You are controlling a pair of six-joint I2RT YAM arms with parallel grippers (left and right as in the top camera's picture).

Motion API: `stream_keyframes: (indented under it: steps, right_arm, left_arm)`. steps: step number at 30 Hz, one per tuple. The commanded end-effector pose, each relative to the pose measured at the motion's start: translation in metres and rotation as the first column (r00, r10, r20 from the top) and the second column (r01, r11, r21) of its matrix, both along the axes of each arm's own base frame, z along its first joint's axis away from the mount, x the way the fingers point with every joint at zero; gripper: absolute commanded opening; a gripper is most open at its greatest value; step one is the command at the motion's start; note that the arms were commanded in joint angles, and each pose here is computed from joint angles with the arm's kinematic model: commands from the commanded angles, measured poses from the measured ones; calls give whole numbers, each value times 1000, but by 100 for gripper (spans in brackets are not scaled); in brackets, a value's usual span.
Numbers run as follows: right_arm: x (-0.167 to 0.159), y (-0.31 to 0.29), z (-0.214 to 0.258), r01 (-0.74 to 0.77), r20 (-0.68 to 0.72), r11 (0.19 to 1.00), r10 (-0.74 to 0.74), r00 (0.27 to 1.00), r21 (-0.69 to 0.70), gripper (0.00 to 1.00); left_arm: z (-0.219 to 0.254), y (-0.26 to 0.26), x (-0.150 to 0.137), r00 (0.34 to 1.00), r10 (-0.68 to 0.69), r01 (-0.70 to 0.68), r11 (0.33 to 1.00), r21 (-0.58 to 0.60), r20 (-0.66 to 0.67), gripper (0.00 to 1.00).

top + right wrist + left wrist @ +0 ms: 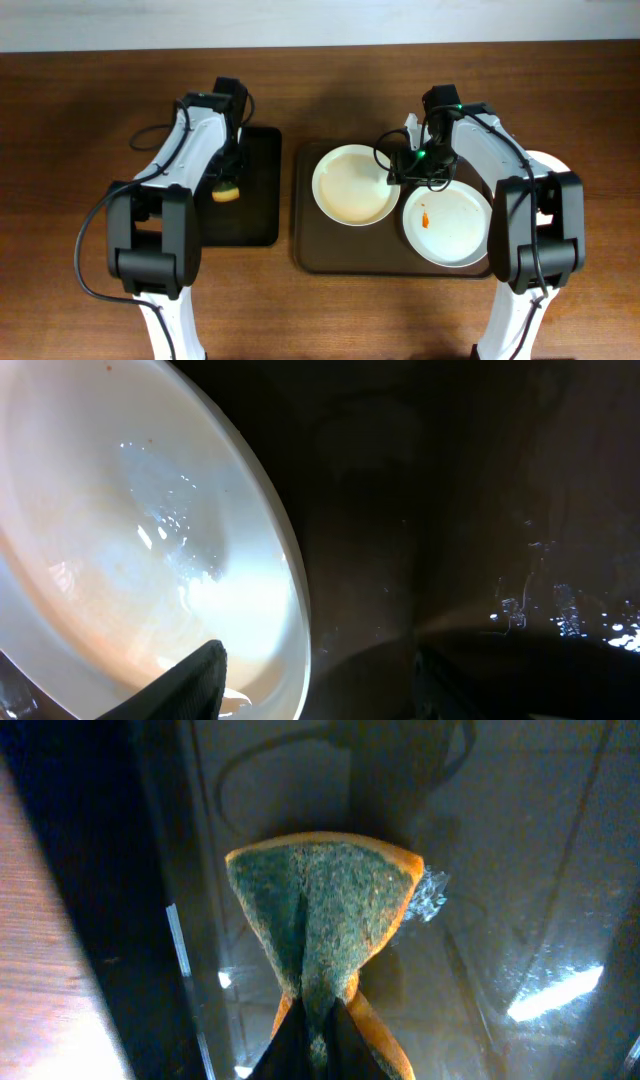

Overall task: Clean dirty plates on tray and stack at the side
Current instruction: 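Return the sponge to the black tray with the left gripper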

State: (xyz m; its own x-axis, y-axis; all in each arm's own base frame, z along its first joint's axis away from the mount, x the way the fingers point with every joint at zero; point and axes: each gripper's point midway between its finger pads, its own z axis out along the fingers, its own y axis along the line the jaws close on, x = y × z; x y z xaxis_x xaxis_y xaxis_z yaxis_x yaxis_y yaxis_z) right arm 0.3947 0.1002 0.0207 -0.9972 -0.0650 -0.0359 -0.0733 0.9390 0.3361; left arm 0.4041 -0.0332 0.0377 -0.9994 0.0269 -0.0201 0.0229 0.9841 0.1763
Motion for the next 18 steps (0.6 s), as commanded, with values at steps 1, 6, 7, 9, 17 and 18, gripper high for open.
stream_keyframes:
  steps: [1,6,7,9,17,18]
  right_arm:
    - [1,-2,-1,-8,11,1000,9,1000,-8,60]
    - [1,10,-1,-39,22,999,39,999,-14,60]
    - [0,12,-2,-51,26,998,52,998,-37,59]
    - [0,10,-5,-66,33,993,70,997,-97,55]
    - [2,12,-8,-89,56,982,100,993,-164,30]
    - [2,12,-9,-89,56,982,100,993,-164,29]
  left_arm:
    - [-15,-3,-5,1000,14,-15,1000,-24,-11,5]
    - [-17,-3,-5,1000,14,-15,1000,-25,-10,33]
    - [-17,-3,-5,1000,14,-15,1000,-24,-9,75]
    - [-17,-3,-5,1000,14,-14,1000,-25,-10,100]
    - [-17,-3,-7,1000,14,-14,1000,-23,-16,100]
    - [-17,-3,-7,1000,14,-14,1000,-23,-16,100]
